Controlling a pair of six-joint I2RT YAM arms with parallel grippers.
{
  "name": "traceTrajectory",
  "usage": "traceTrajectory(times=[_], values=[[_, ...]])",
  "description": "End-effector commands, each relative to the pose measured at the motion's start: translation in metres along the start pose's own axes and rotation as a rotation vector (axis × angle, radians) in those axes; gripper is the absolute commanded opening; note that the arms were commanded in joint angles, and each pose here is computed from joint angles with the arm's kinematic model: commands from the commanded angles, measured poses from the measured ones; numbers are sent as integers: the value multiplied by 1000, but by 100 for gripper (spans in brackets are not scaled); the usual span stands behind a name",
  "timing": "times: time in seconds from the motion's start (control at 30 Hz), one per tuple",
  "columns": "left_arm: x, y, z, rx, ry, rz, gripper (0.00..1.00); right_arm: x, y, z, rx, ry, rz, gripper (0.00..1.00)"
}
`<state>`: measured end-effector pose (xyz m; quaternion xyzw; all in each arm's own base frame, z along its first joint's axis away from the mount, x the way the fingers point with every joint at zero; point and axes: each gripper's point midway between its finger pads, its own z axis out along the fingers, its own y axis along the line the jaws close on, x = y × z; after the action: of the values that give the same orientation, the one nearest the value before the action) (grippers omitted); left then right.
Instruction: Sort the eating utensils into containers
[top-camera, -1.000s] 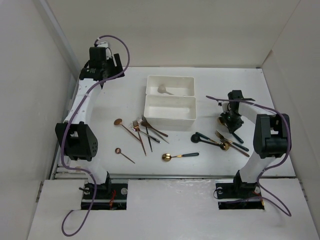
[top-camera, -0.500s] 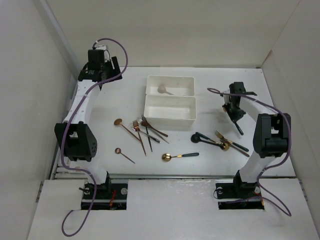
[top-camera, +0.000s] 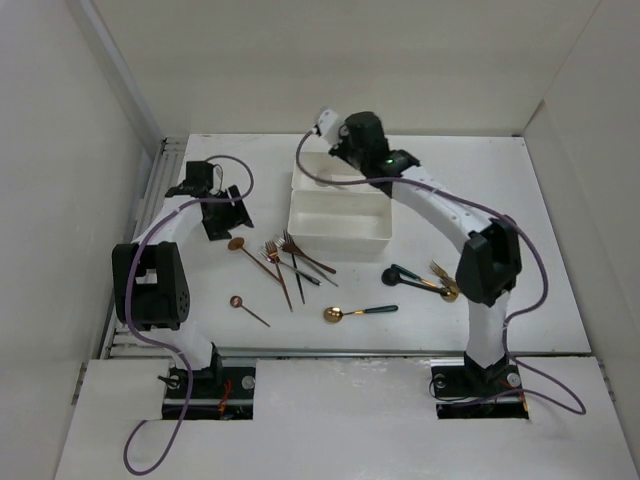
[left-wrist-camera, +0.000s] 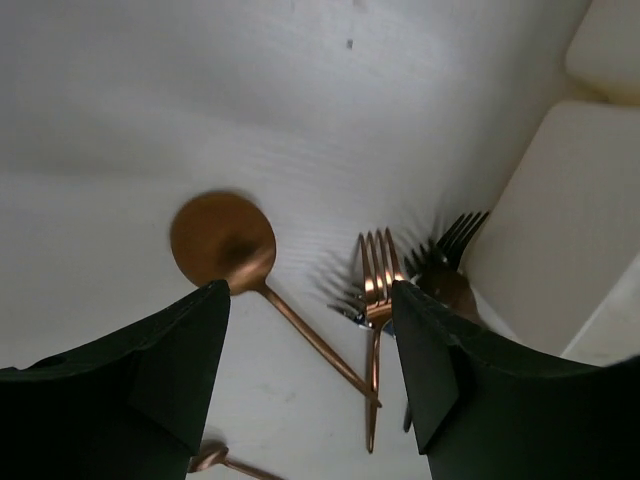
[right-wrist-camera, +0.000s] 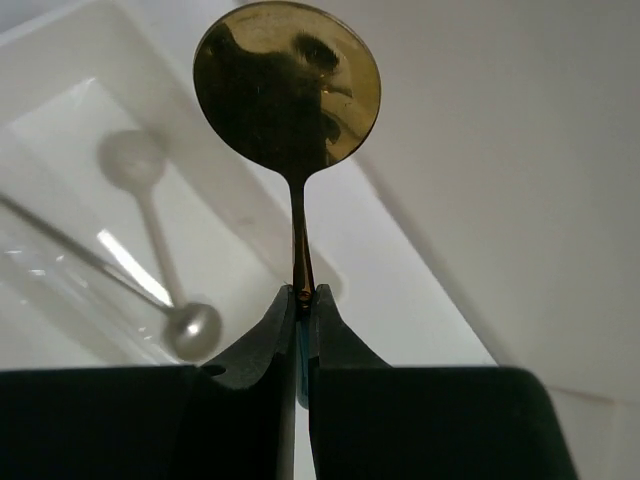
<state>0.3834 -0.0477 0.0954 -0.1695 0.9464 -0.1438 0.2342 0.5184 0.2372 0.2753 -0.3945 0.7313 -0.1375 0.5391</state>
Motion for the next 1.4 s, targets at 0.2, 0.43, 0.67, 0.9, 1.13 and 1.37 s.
traceTrajectory(times=[0.2,0.43,0.67,0.9,1.13,1.37], values=[[33,-6,-6,60,75,-49,62,44,87,70,-72,103,-225,0],[37,-2,5,49,99,-55,62,73,102,75,-94,153,-300,14],[36,-1,5,40,96,-64,62,65,97,67,-81,128,-253,61],[48,-5,11,44,132,-52,62,26,43,44,66,63,-132,67],[69,-16,22,53,197,-14,62,-5,-1,6,136,-63,141,71],[91,-1,34,-25,276,-47,61,-25,-10,-35,122,-155,247,71]])
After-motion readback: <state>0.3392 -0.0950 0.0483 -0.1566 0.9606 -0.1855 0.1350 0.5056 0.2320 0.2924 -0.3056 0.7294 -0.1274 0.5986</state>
